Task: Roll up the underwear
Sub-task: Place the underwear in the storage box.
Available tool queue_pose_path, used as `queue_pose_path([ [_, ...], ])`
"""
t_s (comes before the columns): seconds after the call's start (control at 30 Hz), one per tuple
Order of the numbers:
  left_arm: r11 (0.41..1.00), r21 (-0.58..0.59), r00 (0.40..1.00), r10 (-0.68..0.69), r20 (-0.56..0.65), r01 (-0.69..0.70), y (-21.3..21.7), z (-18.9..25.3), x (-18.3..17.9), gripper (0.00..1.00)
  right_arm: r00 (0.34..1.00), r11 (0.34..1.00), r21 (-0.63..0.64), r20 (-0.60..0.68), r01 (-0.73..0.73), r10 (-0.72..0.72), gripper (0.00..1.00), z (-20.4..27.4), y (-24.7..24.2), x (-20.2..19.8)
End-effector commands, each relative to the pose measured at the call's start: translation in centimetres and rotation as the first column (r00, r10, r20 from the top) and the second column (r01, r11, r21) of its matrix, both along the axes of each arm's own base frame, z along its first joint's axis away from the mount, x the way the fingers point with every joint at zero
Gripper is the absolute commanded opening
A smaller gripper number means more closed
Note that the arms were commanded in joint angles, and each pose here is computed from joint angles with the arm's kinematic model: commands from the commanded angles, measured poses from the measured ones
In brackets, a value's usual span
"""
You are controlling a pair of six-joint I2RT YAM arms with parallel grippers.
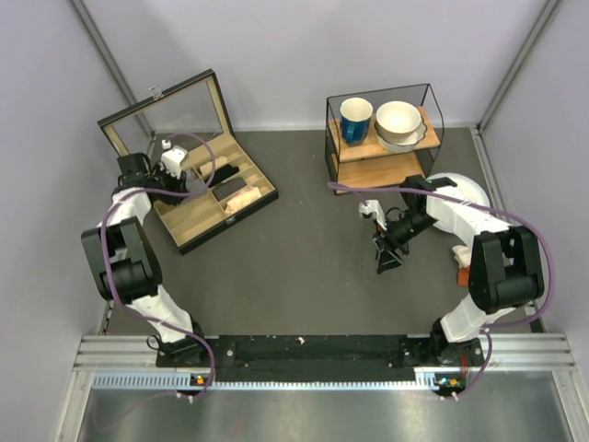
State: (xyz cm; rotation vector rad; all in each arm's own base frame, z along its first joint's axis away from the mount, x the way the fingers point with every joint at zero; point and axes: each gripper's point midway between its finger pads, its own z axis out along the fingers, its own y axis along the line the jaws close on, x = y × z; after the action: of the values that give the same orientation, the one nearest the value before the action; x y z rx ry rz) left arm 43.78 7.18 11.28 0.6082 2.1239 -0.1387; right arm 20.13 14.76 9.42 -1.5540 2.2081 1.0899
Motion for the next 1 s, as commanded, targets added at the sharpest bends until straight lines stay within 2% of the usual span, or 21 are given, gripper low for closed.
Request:
queue_pose_path([
  [0.0, 0.998, 0.039, 0.998, -0.058, 0.023, 0.057, 0.9, 0.9, 2.2, 0.1, 1.0, 1.0, 0.026, 0.008, -0.008, 0.008, 0.59, 0.4, 0.2, -0.2],
  [0.13, 0.998, 0.039, 0.998, -0.054, -0.037, 0.055, 1.6, -0.3, 3.0, 0.09, 1.0, 1.0, 0.02, -0.002, -0.007, 0.007, 0.58, 0.1, 0.1, -0.2],
  [0.33, 0.998, 0.051, 0.989, -0.022, -0.148, 0.029, 2.2, -4.0, 1.6, 0.09, 1.0, 1.0, 0.015, -0.003, -0.009, 0.009, 0.59, 0.0, 0.0, -0.2],
  [0.5, 0.996, 0.09, 0.974, 0.02, -0.227, 0.0, 3.0, -6.6, 0.2, 0.15, 1.0, 1.0, 0.017, 0.006, -0.013, 0.013, 0.58, 0.1, 0.0, -0.2],
  [0.57, 0.994, 0.111, 0.964, 0.046, -0.26, -0.018, 3.5, -7.5, -0.2, 0.2, 1.0, 1.0, 0.017, 0.012, -0.011, 0.011, 0.59, 0.3, 0.0, -0.2],
  [0.7, 0.992, 0.11, 0.956, 0.085, -0.282, -0.055, 3.9, -7.5, -0.4, 0.41, 1.0, 1.0, 0.018, 0.025, -0.011, 0.011, 0.59, 0.5, -0.1, -0.3],
  [0.83, 0.987, 0.089, 0.963, 0.15, -0.223, -0.133, 4.3, -4.0, 1.0, 0.57, 0.999, 1.0, 0.019, 0.029, -0.014, 0.013, 0.59, 0.6, -0.1, -0.4],
  [0.97, 0.984, 0.04, 0.972, 0.176, -0.153, -0.172, 3.9, -0.2, 2.0, 0.63, 0.999, 1.0, 0.022, 0.033, -0.017, 0.016, 0.59, 0.7, -0.1, -0.5],
])
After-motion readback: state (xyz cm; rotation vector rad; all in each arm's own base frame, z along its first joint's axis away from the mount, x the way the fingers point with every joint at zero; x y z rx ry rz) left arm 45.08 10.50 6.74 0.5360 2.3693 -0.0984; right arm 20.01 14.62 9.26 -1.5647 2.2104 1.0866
